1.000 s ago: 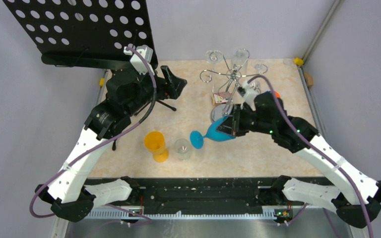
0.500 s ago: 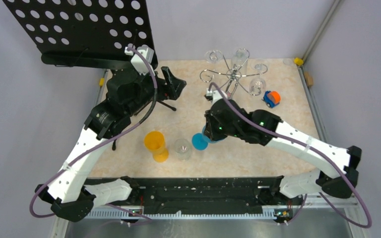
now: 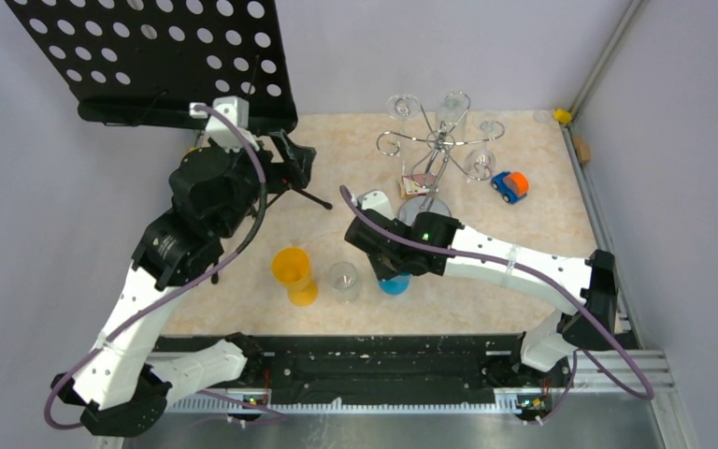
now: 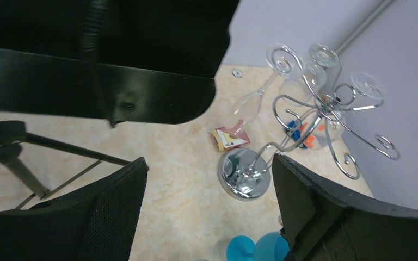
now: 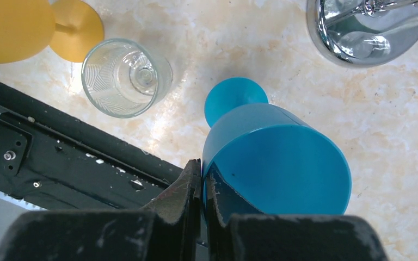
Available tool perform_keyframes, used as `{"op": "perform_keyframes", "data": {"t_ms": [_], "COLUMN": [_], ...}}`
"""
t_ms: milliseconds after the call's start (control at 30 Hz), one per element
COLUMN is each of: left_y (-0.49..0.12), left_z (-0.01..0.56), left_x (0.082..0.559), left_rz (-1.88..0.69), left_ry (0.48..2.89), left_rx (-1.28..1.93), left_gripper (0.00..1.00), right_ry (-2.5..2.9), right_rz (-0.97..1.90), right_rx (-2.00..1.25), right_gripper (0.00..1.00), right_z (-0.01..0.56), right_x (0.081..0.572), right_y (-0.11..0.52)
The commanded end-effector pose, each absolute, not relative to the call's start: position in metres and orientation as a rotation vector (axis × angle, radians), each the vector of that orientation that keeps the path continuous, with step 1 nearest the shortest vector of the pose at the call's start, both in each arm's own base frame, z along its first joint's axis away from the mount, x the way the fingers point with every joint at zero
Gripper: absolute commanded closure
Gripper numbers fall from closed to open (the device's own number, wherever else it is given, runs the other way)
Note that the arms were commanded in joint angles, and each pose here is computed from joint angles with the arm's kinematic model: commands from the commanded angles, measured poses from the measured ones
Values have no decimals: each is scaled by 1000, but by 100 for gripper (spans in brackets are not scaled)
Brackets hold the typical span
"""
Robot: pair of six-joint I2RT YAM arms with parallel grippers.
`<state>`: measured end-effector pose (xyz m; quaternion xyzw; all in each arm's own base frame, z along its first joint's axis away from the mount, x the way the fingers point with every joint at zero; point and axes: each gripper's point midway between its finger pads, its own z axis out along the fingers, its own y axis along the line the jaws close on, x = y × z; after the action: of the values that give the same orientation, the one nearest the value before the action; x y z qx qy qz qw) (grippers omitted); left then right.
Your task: Take the wine glass off the wine glass rack
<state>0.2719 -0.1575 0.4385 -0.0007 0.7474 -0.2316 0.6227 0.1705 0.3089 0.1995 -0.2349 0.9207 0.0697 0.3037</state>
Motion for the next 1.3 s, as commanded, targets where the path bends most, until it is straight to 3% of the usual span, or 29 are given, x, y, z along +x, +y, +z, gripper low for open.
{"op": "perform_keyframes", "data": {"t_ms": [0, 967, 1133, 1267], "left_y": [-128, -160, -161, -160], "left_z": [452, 466, 466, 468], "left_x": [270, 257, 256, 256], "left_rz": [-454, -618, -623, -622], "left_ry": [1628, 1594, 1595, 1593], "left_rx": [-106, 52, 58, 60], "left_gripper": [12, 12, 12, 12], "right_ry": [2403, 2501, 2501, 2497], "right_rz": [210, 239, 239, 243], "right_rx": [-575, -572, -565, -555], "right_gripper": [100, 100, 94, 75], "right_z": [210, 167, 162, 168], "right_x": [174, 162, 167, 170], "right_y": [314, 320, 323, 323]}}
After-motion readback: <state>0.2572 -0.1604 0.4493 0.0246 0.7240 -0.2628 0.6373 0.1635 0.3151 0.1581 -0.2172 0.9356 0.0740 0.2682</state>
